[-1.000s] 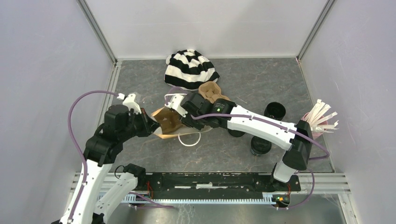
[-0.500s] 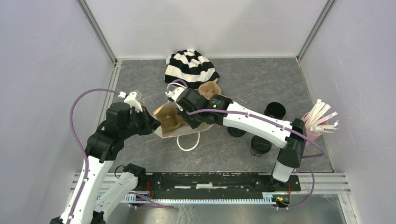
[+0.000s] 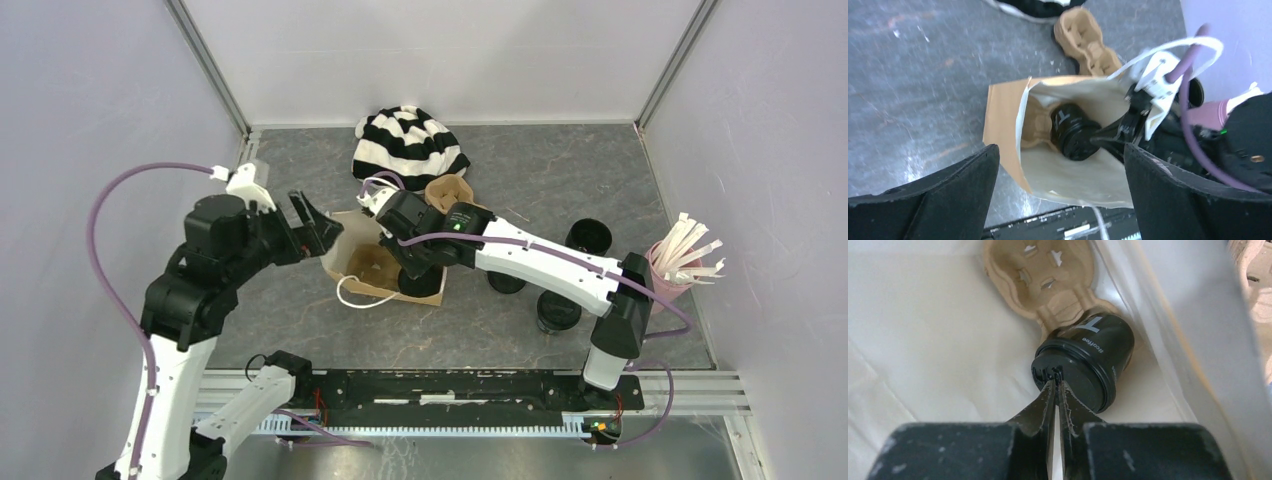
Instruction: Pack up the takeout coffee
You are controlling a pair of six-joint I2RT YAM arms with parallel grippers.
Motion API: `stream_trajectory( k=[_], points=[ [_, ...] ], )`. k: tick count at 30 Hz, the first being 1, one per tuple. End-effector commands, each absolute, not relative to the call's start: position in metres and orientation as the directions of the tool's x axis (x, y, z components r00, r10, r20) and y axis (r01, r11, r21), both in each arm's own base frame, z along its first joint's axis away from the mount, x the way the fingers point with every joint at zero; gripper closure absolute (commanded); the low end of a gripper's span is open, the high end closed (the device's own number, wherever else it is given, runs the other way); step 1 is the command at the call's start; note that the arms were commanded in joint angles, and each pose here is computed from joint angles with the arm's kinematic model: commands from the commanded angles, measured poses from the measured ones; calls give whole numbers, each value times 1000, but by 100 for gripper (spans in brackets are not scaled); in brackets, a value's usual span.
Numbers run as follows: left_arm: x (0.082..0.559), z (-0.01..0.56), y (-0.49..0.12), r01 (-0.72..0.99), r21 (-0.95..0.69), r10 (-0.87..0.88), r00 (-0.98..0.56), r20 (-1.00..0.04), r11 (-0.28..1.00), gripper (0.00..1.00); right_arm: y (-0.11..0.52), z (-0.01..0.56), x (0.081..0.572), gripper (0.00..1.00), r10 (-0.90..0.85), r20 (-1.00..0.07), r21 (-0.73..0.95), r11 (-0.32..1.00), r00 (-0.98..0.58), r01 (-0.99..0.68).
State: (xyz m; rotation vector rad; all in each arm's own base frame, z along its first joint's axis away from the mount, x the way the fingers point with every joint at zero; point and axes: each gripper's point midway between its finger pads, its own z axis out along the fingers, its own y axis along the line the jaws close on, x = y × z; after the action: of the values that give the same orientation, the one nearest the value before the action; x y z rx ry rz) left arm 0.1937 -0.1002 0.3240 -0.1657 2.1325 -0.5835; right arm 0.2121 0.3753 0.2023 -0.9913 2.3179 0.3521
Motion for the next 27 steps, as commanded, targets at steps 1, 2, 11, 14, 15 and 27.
stream_trajectory(
  k=[1, 2, 11, 14, 15, 27],
  points=[
    [210, 350, -83, 70, -370, -282, -524, -804, 926, 4, 385, 221, 216, 90, -523, -651, 47, 695, -550, -717],
    [214, 351, -82, 69, -354, -269, -523, -809, 933, 5, 385, 220, 217, 90, -528, -649, 44, 693, -548, -720],
    [238, 362, -124, 328, -339, -147, -492, -858, 882, 28, 376, 220, 222, 90, -549, -629, 58, 672, -550, -738],
    [246, 360, -130, 372, -324, -135, -452, -882, 870, 25, 379, 223, 222, 90, -549, -636, 73, 656, -542, -751],
    [250, 359, -131, 383, -314, -128, -438, -890, 869, 25, 379, 223, 221, 90, -552, -637, 77, 648, -538, -757],
    [285, 356, -139, 441, -216, -68, -328, -942, 871, 42, 379, 223, 220, 89, -608, -638, 86, 554, -473, -828]
  ],
)
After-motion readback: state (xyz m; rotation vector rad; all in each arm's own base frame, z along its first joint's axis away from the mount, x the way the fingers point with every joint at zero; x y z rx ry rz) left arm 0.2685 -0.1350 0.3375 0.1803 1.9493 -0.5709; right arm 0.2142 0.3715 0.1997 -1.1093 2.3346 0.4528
